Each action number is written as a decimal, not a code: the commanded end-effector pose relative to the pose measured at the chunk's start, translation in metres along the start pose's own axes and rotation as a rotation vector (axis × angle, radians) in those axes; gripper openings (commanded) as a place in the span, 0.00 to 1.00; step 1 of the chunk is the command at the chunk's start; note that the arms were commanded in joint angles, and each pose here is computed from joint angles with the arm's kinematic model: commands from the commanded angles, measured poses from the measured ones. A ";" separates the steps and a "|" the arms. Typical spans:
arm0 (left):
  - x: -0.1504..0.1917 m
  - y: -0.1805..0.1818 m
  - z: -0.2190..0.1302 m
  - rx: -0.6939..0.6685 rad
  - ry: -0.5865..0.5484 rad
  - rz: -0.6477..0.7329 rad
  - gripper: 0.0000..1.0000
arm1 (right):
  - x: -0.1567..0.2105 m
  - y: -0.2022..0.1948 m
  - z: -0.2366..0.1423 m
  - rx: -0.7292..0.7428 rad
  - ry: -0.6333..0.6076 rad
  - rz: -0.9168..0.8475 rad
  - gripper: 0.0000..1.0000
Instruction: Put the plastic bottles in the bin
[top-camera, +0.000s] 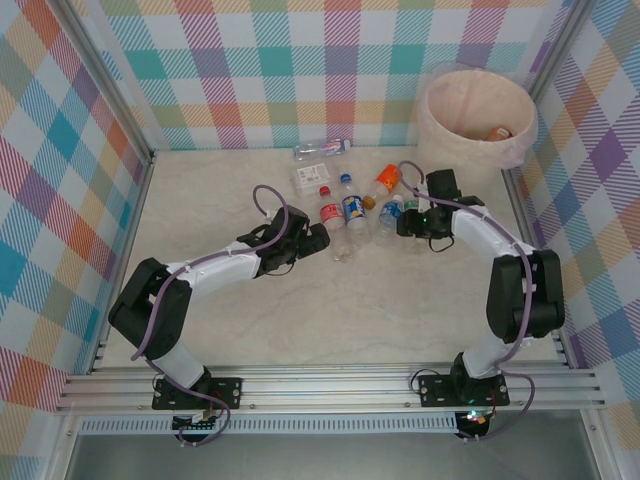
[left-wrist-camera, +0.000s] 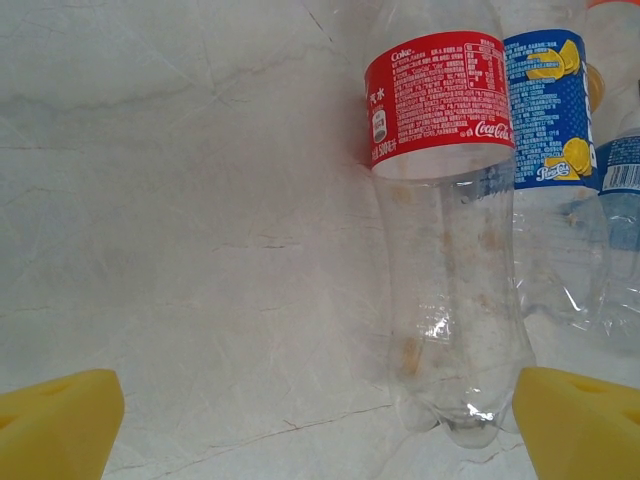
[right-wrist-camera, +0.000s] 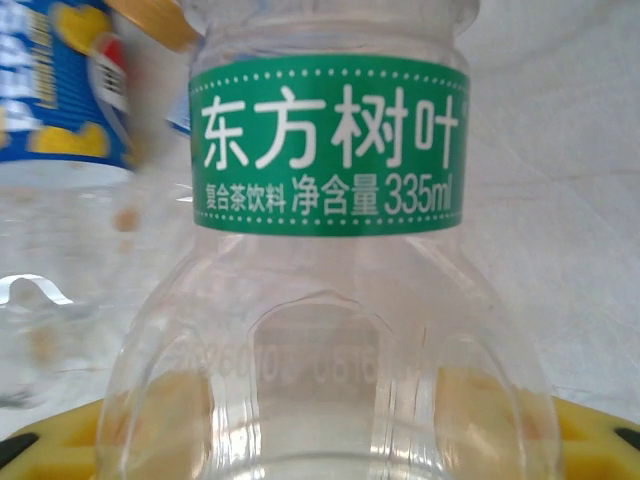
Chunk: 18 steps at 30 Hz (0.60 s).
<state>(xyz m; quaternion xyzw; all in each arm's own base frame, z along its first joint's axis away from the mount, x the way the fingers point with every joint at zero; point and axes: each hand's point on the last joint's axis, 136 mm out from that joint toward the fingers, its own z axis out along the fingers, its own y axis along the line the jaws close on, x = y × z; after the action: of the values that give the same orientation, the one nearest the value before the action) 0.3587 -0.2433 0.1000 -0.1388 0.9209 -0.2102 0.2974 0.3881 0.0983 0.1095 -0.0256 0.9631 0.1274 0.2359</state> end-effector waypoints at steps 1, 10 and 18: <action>-0.005 0.001 -0.005 -0.006 -0.035 -0.023 1.00 | -0.024 0.031 -0.031 -0.132 -0.104 -0.025 0.49; -0.006 0.007 -0.011 -0.018 -0.051 -0.030 1.00 | -0.099 0.082 -0.121 -0.336 -0.393 -0.058 0.49; -0.003 -0.007 -0.013 0.060 -0.034 0.000 1.00 | -0.179 0.063 -0.190 -0.223 -0.663 0.001 0.49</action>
<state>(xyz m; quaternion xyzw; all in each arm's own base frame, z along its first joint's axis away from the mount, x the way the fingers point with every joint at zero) 0.3546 -0.2366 0.1005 -0.1510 0.9165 -0.2110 0.3045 0.4375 0.1265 0.3275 -0.0388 0.8443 0.2503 0.4723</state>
